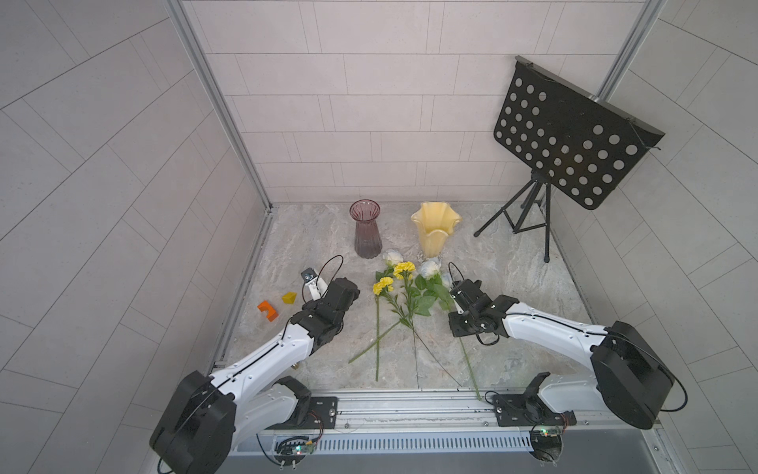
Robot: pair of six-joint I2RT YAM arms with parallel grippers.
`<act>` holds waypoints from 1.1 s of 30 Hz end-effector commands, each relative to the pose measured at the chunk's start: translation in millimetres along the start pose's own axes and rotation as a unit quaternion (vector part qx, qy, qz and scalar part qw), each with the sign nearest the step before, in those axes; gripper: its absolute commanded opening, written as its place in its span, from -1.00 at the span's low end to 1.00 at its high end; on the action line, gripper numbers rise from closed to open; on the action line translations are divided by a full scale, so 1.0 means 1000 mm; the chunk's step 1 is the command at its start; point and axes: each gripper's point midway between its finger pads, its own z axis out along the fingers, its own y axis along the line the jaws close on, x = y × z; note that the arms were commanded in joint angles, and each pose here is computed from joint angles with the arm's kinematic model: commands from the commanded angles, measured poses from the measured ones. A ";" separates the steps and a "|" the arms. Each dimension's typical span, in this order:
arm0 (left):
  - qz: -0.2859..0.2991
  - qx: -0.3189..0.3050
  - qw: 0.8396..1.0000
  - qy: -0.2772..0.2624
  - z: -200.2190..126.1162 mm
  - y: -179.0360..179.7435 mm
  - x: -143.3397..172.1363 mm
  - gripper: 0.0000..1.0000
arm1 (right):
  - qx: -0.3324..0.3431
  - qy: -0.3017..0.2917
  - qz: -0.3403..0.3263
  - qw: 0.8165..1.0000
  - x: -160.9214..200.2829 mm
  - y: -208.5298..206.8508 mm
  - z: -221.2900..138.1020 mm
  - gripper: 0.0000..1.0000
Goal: Arrange the flowers in different vases according to their colors
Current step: Pick up the flower at the center of the board.
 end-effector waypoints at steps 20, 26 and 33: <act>-0.011 0.004 1.000 -0.011 -0.003 -0.007 -0.011 1.00 | 0.028 -0.002 -0.019 0.999 -0.010 -0.002 0.006 -0.63; -0.012 0.004 1.000 -0.014 -0.005 -0.005 -0.012 1.00 | -0.002 -0.009 -0.031 0.999 -0.014 0.013 -0.022 -1.00; 0.025 0.049 0.998 0.008 -0.006 -0.023 -0.006 1.00 | -0.061 -0.076 -0.056 0.994 -0.033 0.033 -0.088 -1.00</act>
